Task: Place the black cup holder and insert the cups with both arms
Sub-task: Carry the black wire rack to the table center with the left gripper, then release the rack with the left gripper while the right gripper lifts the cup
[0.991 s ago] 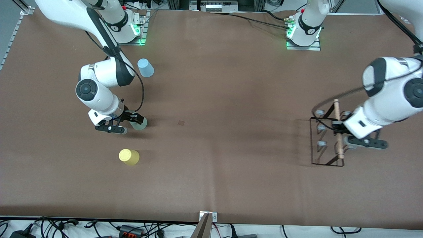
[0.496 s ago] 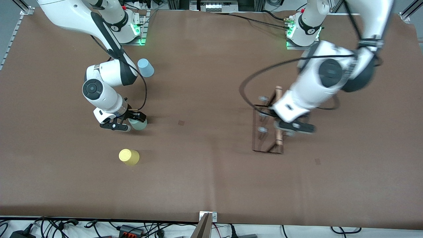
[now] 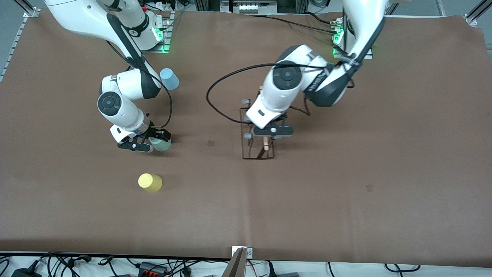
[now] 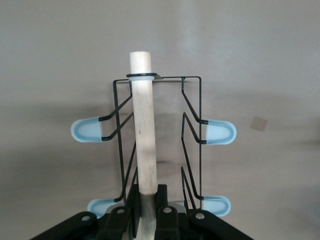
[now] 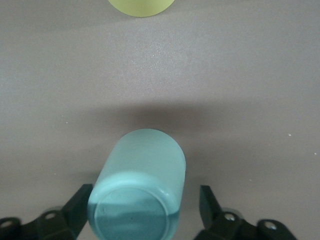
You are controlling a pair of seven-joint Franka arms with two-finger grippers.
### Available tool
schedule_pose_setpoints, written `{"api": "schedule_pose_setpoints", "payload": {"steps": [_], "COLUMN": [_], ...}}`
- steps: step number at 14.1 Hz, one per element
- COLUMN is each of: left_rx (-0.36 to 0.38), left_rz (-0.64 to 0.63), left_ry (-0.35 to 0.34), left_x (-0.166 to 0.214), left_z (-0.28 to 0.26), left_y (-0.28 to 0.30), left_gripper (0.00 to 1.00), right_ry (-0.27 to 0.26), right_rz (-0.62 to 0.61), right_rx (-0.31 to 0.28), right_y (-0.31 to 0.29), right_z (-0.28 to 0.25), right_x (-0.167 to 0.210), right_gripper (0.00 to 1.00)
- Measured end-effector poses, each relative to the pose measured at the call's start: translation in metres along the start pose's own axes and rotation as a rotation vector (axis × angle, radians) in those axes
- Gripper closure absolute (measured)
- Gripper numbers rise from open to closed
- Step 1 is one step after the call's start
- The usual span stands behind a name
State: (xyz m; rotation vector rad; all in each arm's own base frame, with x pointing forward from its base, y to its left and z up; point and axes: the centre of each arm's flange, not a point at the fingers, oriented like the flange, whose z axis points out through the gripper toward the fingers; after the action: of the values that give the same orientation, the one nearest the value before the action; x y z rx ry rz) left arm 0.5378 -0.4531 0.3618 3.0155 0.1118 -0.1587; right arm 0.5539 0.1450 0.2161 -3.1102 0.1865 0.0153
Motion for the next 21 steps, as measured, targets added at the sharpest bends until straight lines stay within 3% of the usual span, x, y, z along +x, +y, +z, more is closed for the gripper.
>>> {"api": "schedule_pose_setpoints", "payload": {"steps": [2, 10, 11, 13, 15, 19, 21], "left_rx": [0.001, 0.037, 0.038, 0.044, 0.044, 0.086, 0.115], "left_rz": [-0.006, 0.025, 0.026, 0.036, 0.048, 0.089, 0.121], "left_ry": [-0.012, 0.005, 0.008, 0.030, 0.066, 0.085, 0.074], "left_x": [-0.004, -0.007, -0.007, -0.003, 0.008, 0.046, 0.069], "left_z": [0.011, 0.023, 0.022, 0.017, 0.001, -0.067, -0.102], "left_y": [0.011, 0.015, 0.015, 0.015, 0.009, -0.054, -0.108], "left_gripper": [0.84, 0.84, 0.79, 0.61, 0.42, 0.03, 0.00], "right_ry": [0.007, 0.037, 0.043, 0.052, 0.029, -0.004, -0.009], "right_rz": [0.001, -0.008, -0.013, -0.011, -0.003, 0.010, 0.034], "right_rx": [0.002, 0.004, 0.002, -0.002, -0.020, -0.043, -0.045], "right_y": [0.000, -0.002, -0.001, 0.001, 0.004, 0.003, -0.005], "right_z": [-0.003, -0.023, -0.030, -0.047, -0.071, -0.141, -0.169], "right_x": [0.001, 0.017, 0.021, 0.030, 0.038, 0.046, 0.037], "right_gripper": [0.32, 0.32, 0.32, 0.32, 0.32, 0.32, 0.32]}}
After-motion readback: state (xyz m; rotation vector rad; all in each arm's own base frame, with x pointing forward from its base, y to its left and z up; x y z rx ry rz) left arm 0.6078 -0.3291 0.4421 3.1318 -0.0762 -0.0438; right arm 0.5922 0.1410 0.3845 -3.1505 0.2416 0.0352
